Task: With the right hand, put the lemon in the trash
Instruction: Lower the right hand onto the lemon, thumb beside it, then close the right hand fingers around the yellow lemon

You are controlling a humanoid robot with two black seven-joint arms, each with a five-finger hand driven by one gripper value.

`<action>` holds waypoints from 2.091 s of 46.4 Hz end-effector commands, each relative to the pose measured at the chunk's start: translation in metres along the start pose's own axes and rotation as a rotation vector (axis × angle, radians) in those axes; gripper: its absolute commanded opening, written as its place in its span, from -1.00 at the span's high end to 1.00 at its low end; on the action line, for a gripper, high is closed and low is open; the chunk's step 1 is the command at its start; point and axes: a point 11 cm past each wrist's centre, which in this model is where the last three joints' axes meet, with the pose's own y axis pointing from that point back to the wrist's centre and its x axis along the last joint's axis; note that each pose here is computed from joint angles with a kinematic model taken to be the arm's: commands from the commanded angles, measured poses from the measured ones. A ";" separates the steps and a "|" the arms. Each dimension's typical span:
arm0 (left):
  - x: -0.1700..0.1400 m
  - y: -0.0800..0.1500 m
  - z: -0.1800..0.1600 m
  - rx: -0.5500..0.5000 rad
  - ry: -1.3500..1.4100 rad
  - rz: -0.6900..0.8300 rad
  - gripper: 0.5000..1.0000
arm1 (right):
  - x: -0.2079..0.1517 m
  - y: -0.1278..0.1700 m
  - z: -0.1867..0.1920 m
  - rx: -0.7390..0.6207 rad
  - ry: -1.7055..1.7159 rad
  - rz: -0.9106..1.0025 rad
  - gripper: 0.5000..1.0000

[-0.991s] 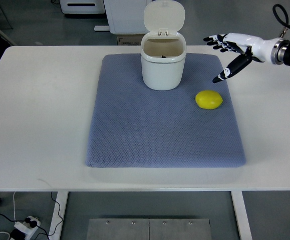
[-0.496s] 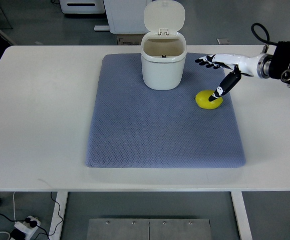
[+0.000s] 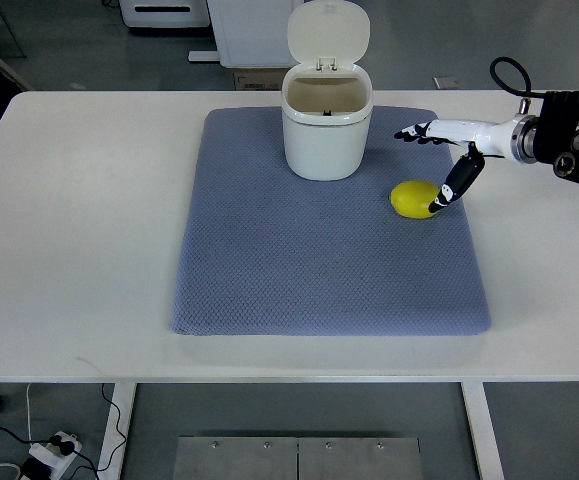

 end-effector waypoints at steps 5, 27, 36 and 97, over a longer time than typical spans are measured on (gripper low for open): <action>0.000 0.000 0.000 0.000 0.000 0.000 -1.00 | -0.002 -0.002 -0.003 -0.012 0.046 -0.020 -1.00; 0.000 0.000 0.000 0.000 0.000 0.000 -1.00 | -0.010 -0.012 -0.005 -0.047 0.126 -0.034 -1.00; 0.000 0.000 0.000 0.000 0.000 0.000 -1.00 | -0.008 -0.013 -0.003 -0.063 0.131 -0.028 -1.00; 0.000 0.000 0.000 0.000 0.000 0.000 -1.00 | -0.031 -0.025 -0.001 -0.021 0.105 -0.057 -0.17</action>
